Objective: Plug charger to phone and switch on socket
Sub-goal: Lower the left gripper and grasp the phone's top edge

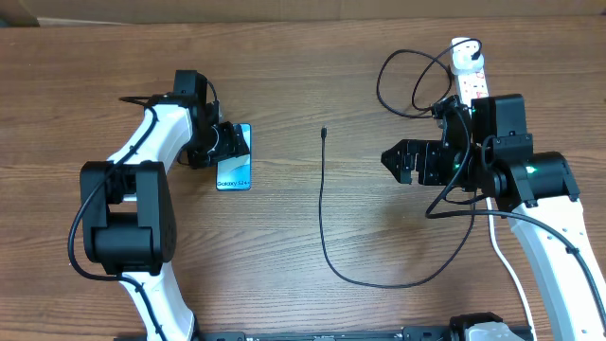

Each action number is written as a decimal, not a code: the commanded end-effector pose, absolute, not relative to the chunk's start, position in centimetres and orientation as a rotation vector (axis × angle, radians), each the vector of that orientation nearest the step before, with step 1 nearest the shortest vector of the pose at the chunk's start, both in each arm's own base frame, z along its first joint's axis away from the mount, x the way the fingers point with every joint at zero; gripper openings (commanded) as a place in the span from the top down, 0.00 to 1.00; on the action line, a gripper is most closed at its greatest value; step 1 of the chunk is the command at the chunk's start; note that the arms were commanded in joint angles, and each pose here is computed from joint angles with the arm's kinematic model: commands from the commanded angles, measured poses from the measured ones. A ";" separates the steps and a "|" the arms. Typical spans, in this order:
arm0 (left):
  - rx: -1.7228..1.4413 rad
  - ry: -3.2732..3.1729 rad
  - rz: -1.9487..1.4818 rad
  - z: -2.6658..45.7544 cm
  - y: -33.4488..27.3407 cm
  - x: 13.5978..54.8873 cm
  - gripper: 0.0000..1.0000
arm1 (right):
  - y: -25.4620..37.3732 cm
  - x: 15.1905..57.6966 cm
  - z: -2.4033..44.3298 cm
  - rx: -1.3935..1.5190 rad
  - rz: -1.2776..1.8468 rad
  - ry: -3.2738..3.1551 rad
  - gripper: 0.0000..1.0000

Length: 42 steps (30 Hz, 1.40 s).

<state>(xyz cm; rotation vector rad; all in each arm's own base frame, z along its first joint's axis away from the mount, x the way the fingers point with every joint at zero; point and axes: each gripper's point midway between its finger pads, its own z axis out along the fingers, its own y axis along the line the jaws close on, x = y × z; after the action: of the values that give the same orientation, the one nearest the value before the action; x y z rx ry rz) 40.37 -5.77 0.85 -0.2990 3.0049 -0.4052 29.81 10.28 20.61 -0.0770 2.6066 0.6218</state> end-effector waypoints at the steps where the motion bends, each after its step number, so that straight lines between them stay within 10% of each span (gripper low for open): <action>1: -0.245 3.050 -0.478 -0.8 -6.4 38.9 0.23 | 10.5 30.2 21.7 -0.094 0.619 2.576 0.00; 42: -0.103 2.930 0.123 0.8 -6.7 42.0 0.14 | 10.2 30.3 20.8 -0.079 0.595 2.611 0.00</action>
<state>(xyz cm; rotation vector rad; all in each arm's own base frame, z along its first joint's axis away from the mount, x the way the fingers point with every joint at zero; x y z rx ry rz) 41.26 -6.77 0.78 -0.0599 2.9492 0.1093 29.75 10.03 20.16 -0.0662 2.6276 0.6020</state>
